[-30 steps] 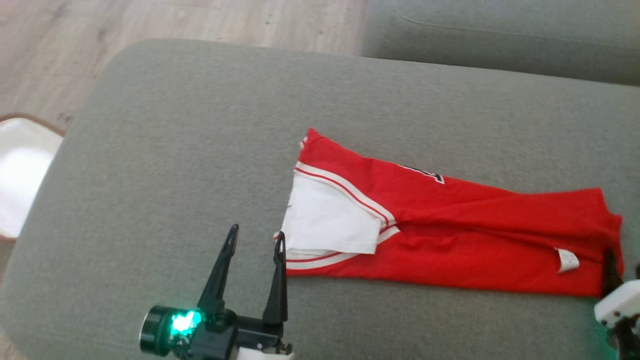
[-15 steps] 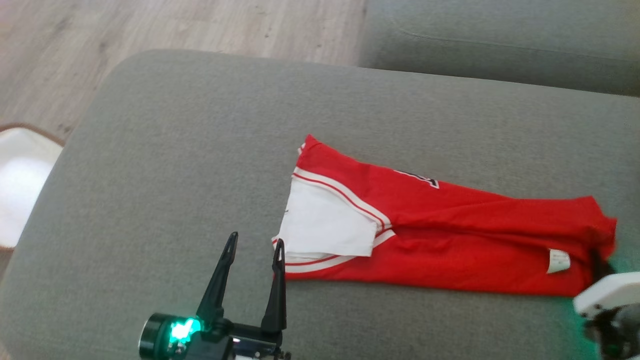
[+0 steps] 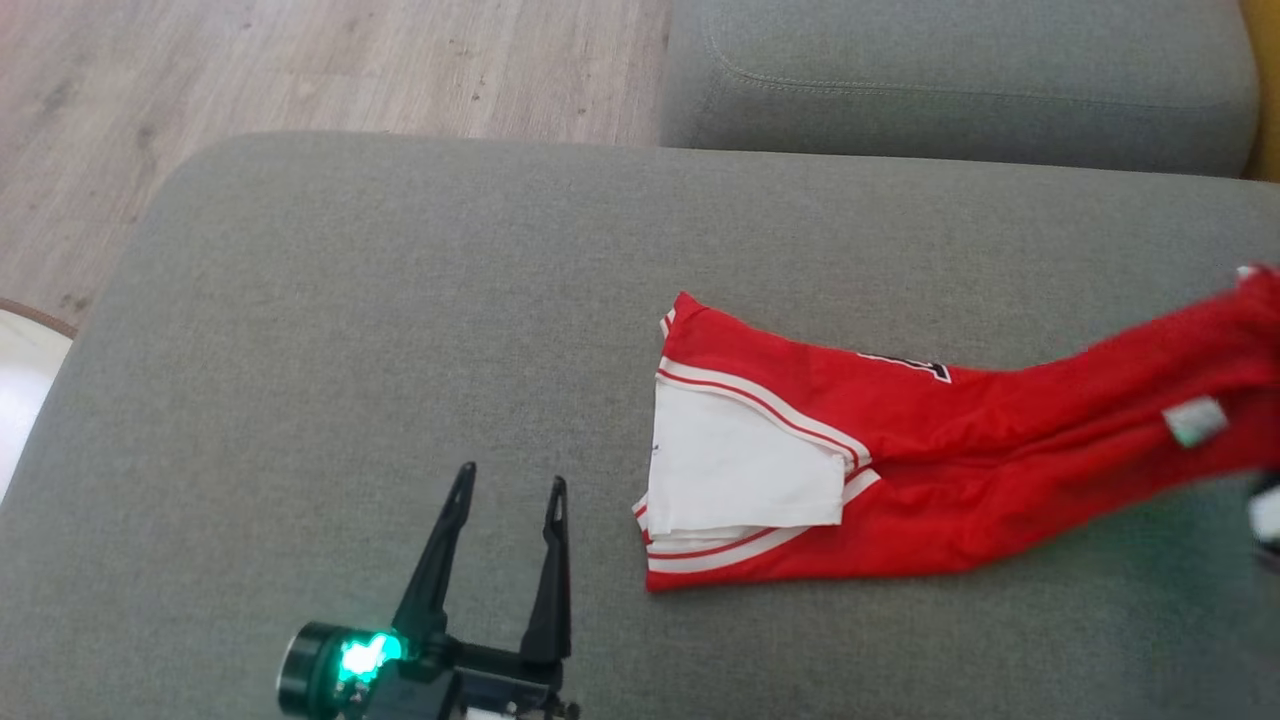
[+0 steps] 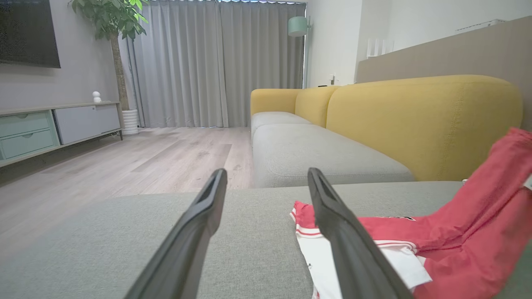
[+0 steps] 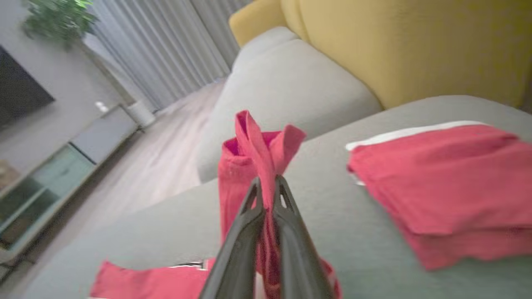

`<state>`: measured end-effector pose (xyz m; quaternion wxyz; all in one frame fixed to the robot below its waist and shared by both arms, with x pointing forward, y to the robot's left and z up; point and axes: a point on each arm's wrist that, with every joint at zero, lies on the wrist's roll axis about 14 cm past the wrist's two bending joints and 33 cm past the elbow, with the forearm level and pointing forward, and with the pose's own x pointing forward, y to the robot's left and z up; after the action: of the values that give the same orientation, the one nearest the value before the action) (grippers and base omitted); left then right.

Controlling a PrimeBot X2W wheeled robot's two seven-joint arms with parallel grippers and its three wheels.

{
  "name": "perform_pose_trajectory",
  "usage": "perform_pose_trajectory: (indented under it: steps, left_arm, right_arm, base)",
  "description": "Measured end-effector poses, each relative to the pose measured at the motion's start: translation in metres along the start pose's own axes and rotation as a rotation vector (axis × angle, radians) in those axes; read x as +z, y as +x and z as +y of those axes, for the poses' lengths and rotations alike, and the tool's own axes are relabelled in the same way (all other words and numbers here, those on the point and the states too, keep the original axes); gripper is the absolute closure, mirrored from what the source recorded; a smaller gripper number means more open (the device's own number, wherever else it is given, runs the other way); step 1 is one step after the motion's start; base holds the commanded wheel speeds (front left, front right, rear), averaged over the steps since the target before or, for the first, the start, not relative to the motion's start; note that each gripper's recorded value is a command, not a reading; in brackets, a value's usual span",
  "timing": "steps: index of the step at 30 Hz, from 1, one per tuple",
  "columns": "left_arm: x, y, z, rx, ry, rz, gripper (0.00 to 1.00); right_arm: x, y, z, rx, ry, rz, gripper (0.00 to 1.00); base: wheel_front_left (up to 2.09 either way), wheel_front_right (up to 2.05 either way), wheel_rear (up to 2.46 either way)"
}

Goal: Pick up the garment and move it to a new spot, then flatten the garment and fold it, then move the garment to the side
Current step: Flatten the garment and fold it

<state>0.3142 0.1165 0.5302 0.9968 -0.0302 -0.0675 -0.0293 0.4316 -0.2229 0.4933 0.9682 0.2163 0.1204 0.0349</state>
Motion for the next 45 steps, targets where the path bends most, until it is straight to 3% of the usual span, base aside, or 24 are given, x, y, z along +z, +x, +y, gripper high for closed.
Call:
perform_pose_trajectory:
  steps: [5, 6, 13, 24, 25, 27, 28, 32, 37, 39, 45]
  left_arm:
    - [-0.003, -0.002, -0.005, -0.017, -0.013, 0.01, 0.0]
    - [-0.003, -0.002, -0.005, -0.017, -0.013, 0.01, 0.0]
    - [-0.005, -0.007, 0.002, 0.011, -0.018, 0.02, 0.0]
    - [-0.008, -0.013, 0.02, 0.075, -0.009, 0.032, 0.0]
    - [-0.008, -0.013, 0.02, 0.078, -0.008, 0.032, 0.0]
    - [-0.008, -0.013, 0.021, 0.078, -0.008, 0.032, 0.0]
    - [-0.008, -0.012, 0.021, 0.078, -0.009, 0.032, 0.0]
    - [-0.007, -0.01, 0.018, 0.07, -0.006, 0.025, 0.0]
    - [-0.003, -0.007, 0.023, 0.082, -0.023, 0.01, 0.0]
    - [-0.003, -0.008, 0.025, 0.087, -0.029, 0.006, 0.0]
    - [-0.003, -0.012, 0.031, 0.099, -0.043, 0.002, 0.0]
  right_arm:
    - [-0.024, 0.003, 0.083, 0.208, 0.082, 0.073, 1.0]
    - [-0.024, 0.003, 0.083, 0.208, 0.082, 0.073, 1.0]
    - [-0.074, 0.008, 0.179, 0.425, 0.14, 0.231, 1.0]
    - [-0.159, -0.019, 0.255, 0.626, 0.16, 0.491, 1.0]
    - [-0.163, -0.02, 0.258, 0.632, 0.162, 0.498, 0.96]
    - [-0.166, -0.021, 0.262, 0.641, 0.165, 0.5, 0.38]
    - [-0.168, -0.021, 0.264, 0.646, 0.166, 0.499, 0.0]
    - [-0.161, -0.021, 0.27, 0.661, 0.167, 0.45, 0.0]
    - [-0.115, -0.013, 0.26, 0.661, 0.044, 0.202, 0.0]
    - [-0.082, -0.009, 0.226, 0.613, -0.11, 0.031, 0.0]
    - [-0.064, -0.032, 0.142, 0.425, -0.223, -0.12, 0.0]
  base:
    - [0.0, 0.0, 0.0]
    - [0.0, 0.0, 0.0]
    - [0.0, 0.0, 0.0]
    - [0.0, 0.0, 0.0]
    - [0.0, 0.0, 0.0]
    - [0.0, 0.0, 0.0]
    - [0.0, 0.0, 0.0]
    - [0.0, 0.0, 0.0]
    - [0.0, 0.0, 0.0]
    - [0.0, 0.0, 0.0]
    - [0.0, 0.0, 0.0]
